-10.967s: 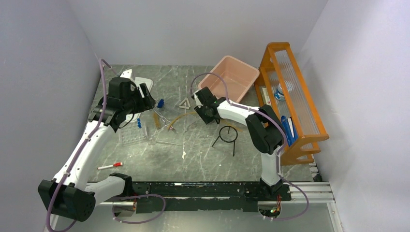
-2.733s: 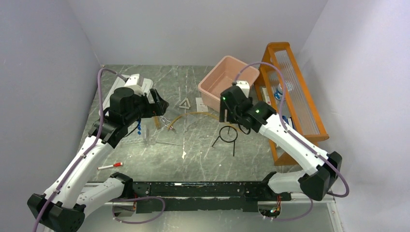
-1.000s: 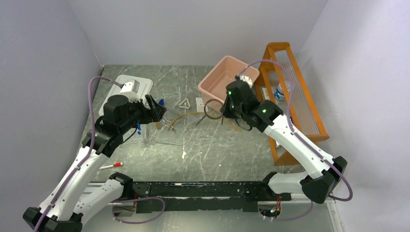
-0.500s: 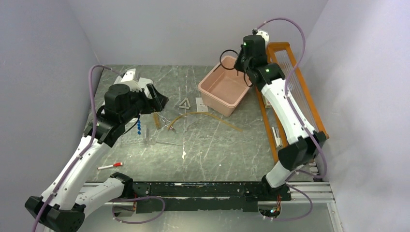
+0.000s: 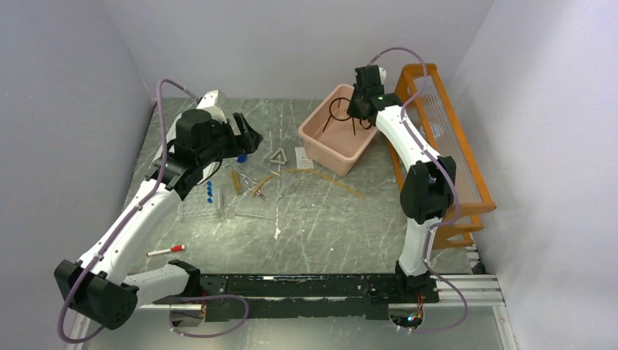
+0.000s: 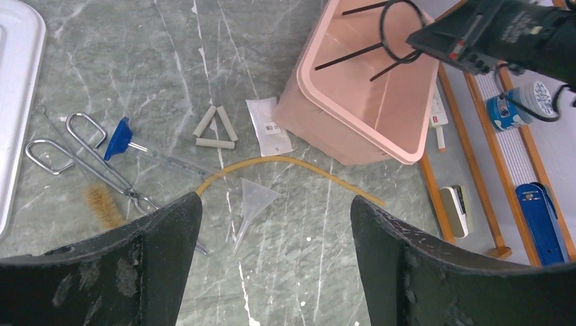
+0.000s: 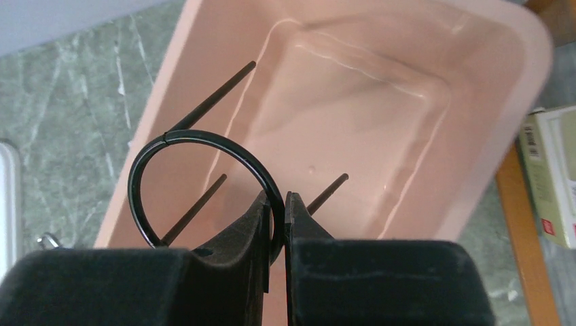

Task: Organize the chemistry lab equipment

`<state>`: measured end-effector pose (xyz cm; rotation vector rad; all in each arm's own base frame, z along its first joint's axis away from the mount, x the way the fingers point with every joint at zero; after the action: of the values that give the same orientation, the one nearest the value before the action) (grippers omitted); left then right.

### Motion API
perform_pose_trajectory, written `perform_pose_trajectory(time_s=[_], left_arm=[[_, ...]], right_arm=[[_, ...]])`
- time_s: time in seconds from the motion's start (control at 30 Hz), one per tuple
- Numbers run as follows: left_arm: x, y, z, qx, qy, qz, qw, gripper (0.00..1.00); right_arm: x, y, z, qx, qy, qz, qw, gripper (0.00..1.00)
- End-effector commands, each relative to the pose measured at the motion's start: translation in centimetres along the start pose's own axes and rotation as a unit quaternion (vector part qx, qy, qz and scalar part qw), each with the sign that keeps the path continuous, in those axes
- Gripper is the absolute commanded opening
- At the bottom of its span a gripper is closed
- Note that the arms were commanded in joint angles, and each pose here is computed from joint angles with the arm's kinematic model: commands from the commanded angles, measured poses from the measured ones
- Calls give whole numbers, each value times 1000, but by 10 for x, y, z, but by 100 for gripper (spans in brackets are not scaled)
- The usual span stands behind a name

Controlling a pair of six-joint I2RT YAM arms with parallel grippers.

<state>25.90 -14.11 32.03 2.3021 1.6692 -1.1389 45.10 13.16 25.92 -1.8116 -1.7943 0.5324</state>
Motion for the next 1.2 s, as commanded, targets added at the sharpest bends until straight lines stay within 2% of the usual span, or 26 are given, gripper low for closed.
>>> perform_pose_trajectory(time_s=[0.0,0.13,0.33,0.5,0.77,1.0,1.17], left_arm=[[-16,9,-19,-28,8,26,999,84],[-15,20,-21,-34,15,17,999,84],[-14,38,-22,-28,19,12,999,83],[-14,55,-22,-20,23,7,1000,83],[-16,67,-24,-11,26,4,1000,82],[-16,66,-26,-14,33,1,999,82],[-18,58,-29,-17,42,3,999,82]], right_arm=[[0,28,-8,-8,8,-5,1000,0],[-10,53,3,17,5,1,1000,0],[-17,83,3,19,-18,-33,999,0],[-16,108,5,37,-36,-30,998,0],[-21,124,7,40,-23,-12,999,31],[-18,115,-10,12,-26,-25,999,48],[-12,86,-36,-28,-24,-51,998,55]])
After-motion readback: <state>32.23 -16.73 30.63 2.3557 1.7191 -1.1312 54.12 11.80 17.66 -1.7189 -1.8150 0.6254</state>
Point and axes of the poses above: each gripper's point midway between its finger pads, its own y axis out along the fingers, its own x axis along the line the jaws close on, z = x × y, the point moved 8 cm from there along -y, back along the fingers, and after that the axes turned 10 degrees about -y, right-handed, at the moved point
